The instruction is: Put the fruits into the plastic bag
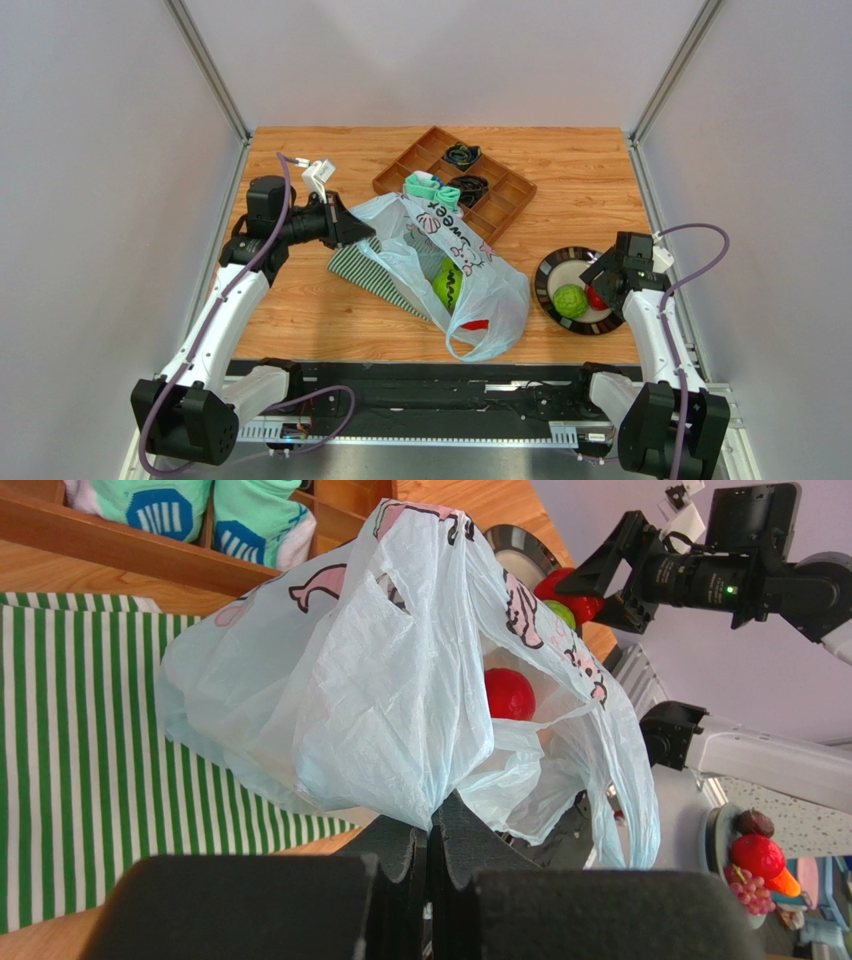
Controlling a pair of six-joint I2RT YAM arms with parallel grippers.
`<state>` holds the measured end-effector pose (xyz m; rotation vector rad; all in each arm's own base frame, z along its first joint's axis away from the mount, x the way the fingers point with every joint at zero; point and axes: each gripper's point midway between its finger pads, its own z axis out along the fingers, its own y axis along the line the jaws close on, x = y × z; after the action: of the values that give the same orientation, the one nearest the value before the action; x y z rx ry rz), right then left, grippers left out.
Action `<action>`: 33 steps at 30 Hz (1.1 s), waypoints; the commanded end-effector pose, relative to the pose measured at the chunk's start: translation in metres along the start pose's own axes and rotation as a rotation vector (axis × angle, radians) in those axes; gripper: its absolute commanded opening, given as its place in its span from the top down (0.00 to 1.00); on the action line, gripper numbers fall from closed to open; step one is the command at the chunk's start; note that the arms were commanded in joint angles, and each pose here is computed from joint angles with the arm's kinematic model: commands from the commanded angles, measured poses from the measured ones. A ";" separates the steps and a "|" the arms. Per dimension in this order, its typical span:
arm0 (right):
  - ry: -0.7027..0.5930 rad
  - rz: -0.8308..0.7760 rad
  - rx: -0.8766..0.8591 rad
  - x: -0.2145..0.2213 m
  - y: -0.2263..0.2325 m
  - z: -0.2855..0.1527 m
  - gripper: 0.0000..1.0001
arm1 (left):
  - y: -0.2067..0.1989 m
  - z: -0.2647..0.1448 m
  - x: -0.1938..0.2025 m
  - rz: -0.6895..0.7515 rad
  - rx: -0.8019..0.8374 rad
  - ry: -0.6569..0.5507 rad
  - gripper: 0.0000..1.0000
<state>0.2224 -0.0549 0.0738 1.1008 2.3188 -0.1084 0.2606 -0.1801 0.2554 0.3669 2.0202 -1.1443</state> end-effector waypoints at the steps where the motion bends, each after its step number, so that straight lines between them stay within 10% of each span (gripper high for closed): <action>1: -0.069 0.047 -0.050 -0.016 0.012 0.002 0.26 | -0.001 0.000 -0.005 0.020 0.019 -0.019 1.00; 17: -0.281 0.033 -0.384 -0.057 0.054 -0.078 0.85 | -0.001 -0.001 -0.007 0.024 0.016 -0.026 1.00; 33: -0.325 -0.430 -1.271 -0.006 0.195 -0.268 0.90 | -0.003 0.001 -0.006 0.014 0.043 -0.023 1.00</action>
<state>0.2558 0.0974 0.2591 0.2347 1.8891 0.7072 0.2622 -0.1800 0.2576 0.3690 2.0024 -1.1549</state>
